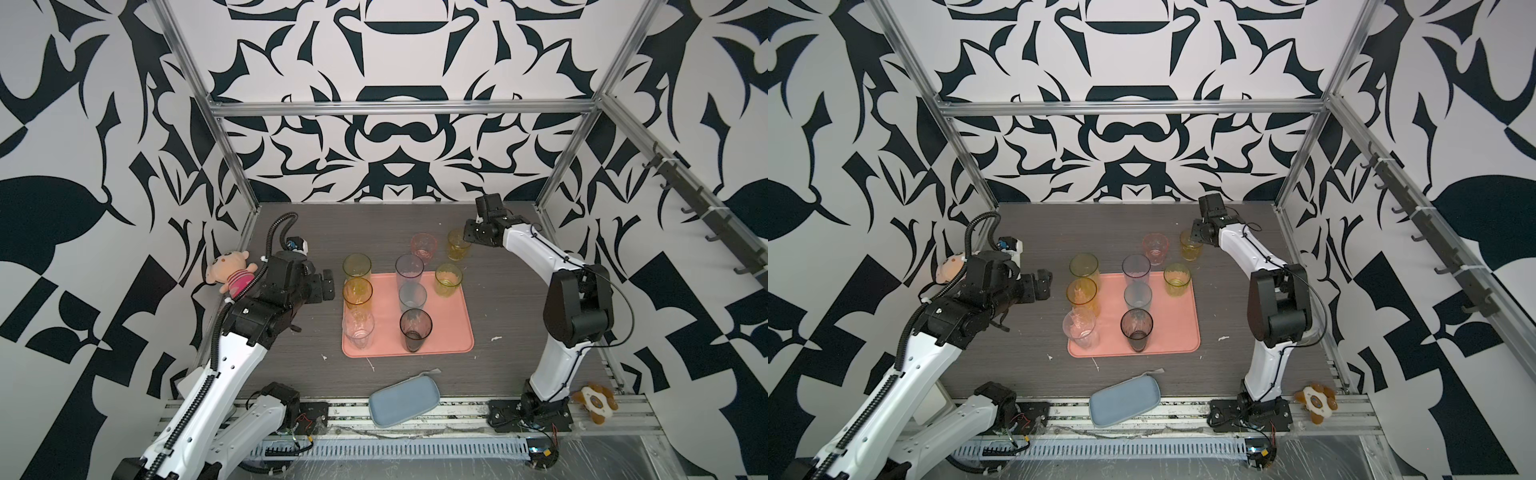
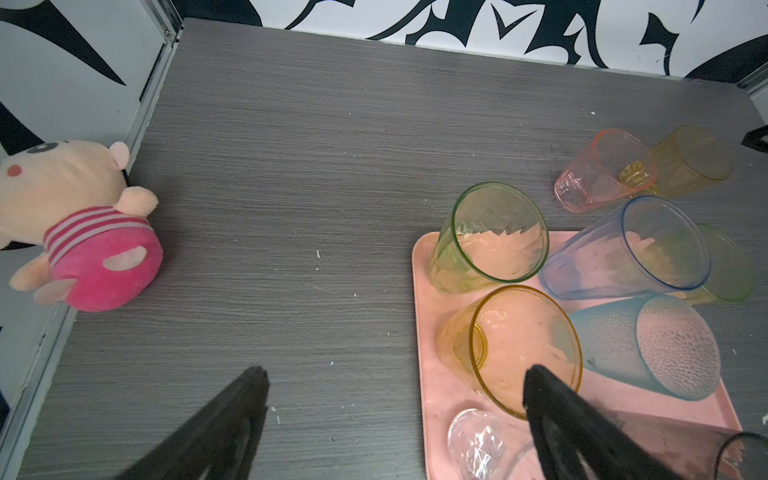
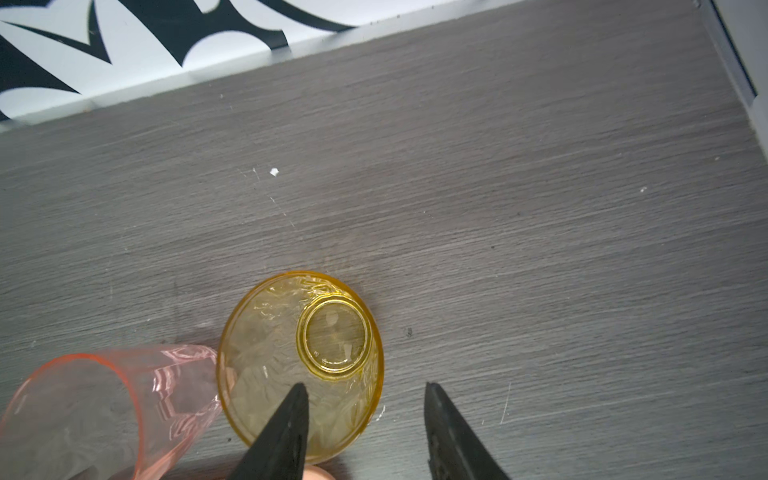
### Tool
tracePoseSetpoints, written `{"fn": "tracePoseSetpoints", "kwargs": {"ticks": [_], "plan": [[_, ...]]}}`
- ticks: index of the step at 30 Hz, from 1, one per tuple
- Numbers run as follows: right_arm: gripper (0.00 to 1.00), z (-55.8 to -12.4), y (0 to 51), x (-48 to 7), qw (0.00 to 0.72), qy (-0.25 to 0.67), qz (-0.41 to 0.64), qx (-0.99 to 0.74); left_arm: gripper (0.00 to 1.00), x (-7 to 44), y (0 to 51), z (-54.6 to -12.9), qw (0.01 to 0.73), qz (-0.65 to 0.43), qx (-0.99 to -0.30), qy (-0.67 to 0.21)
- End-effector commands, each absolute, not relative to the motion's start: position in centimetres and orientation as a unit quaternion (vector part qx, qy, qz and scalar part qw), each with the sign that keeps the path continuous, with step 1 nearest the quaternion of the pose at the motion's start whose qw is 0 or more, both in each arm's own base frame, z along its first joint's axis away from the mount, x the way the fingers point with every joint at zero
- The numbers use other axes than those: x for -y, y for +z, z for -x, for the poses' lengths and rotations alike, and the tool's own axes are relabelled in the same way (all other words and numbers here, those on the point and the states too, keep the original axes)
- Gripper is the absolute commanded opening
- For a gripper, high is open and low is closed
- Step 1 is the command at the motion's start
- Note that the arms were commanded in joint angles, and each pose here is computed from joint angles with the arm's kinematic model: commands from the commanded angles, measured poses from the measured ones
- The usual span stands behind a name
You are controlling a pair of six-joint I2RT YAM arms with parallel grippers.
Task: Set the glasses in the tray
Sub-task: 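Lower the right gripper and close it on the yellow glass rim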
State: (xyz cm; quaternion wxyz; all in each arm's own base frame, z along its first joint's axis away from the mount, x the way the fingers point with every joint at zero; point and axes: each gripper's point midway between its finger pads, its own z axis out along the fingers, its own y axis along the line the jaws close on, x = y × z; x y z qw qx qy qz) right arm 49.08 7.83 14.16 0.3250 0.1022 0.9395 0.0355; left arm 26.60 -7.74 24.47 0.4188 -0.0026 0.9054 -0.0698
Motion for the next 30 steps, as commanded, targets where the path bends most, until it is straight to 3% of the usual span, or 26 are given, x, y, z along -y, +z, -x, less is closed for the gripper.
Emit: {"fn": "tracePoseSetpoints", "kwargs": {"ticks": [1,30], "plan": [[0.48,-49.8,16.2,-7.8,0.343,0.045,-0.112,-0.932,0.99,7.7,24.5,-26.3,0.418,0.003,-0.906,-0.073],[0.34,-49.9,12.5,-7.3,0.305,0.039,-0.117,-0.944,1.0,7.3,24.9,-26.2,0.428,0.01,-0.901,-0.069]]}}
